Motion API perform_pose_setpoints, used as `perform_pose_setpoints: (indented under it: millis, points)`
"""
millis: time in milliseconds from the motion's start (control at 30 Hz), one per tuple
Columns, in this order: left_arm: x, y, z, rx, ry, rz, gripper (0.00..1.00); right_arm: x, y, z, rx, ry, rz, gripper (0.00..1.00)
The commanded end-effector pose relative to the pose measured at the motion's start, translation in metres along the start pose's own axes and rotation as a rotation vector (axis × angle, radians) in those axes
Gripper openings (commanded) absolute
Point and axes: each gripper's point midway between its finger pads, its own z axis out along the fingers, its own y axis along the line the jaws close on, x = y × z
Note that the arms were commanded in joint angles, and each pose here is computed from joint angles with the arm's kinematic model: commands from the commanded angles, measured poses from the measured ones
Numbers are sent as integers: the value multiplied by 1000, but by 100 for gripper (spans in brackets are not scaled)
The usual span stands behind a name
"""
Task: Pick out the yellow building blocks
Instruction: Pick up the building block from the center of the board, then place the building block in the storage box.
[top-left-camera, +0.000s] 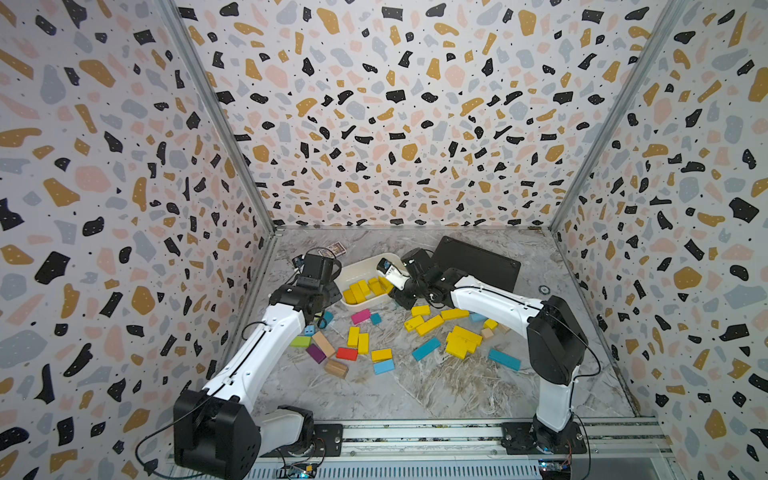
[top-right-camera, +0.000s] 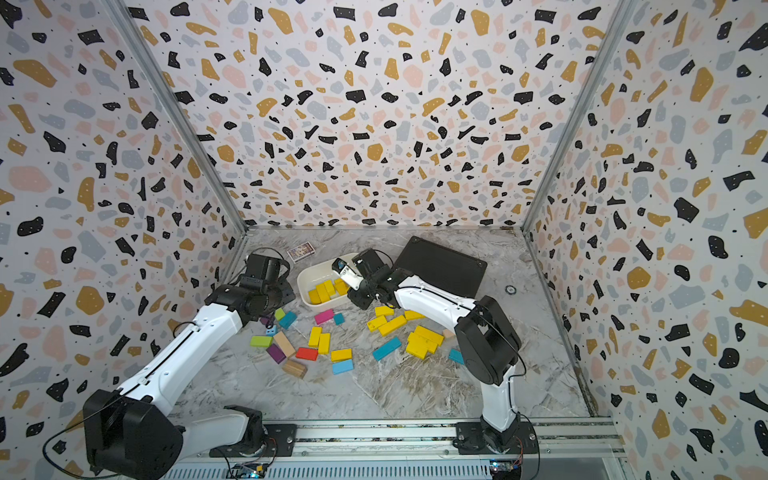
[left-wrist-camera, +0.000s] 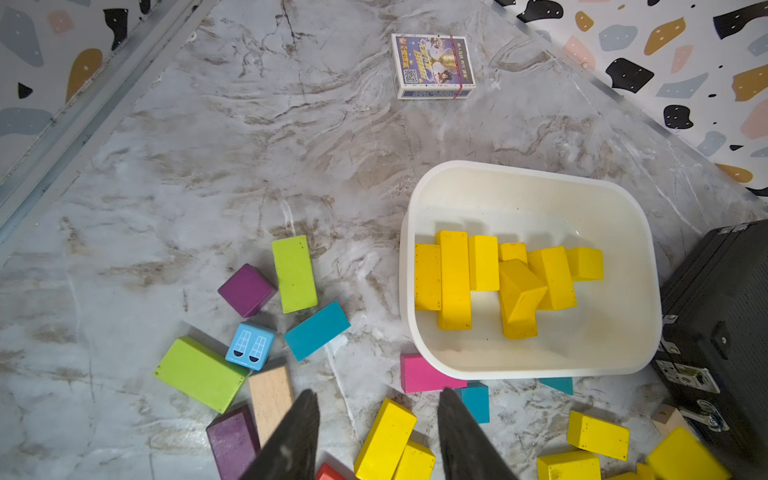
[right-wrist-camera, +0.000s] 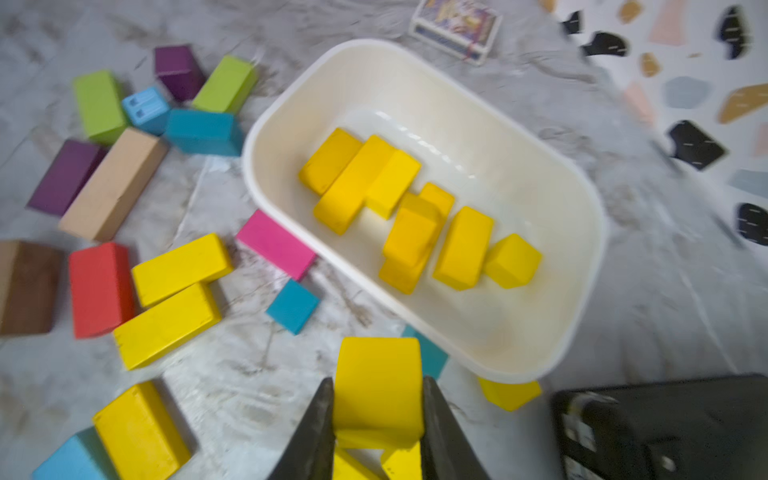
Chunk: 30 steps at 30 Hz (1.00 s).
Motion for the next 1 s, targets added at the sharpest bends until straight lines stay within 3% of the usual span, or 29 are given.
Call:
perform_pose_setpoints:
  millis: [0, 333, 600, 967]
  points:
    - [1, 0, 0, 9, -3, -19, 48, -1, -31, 5, 145, 25, 148, 19]
    - [3, 2, 0, 8, -4, -20, 48, 4, -52, 47, 179, 116, 247, 21]
    - [4, 3, 0, 7, -2, -18, 48, 17, -66, 77, 220, 166, 248, 31]
    - [11, -7, 0, 81, 18, 47, 50, -7, -71, 60, 227, 108, 244, 50]
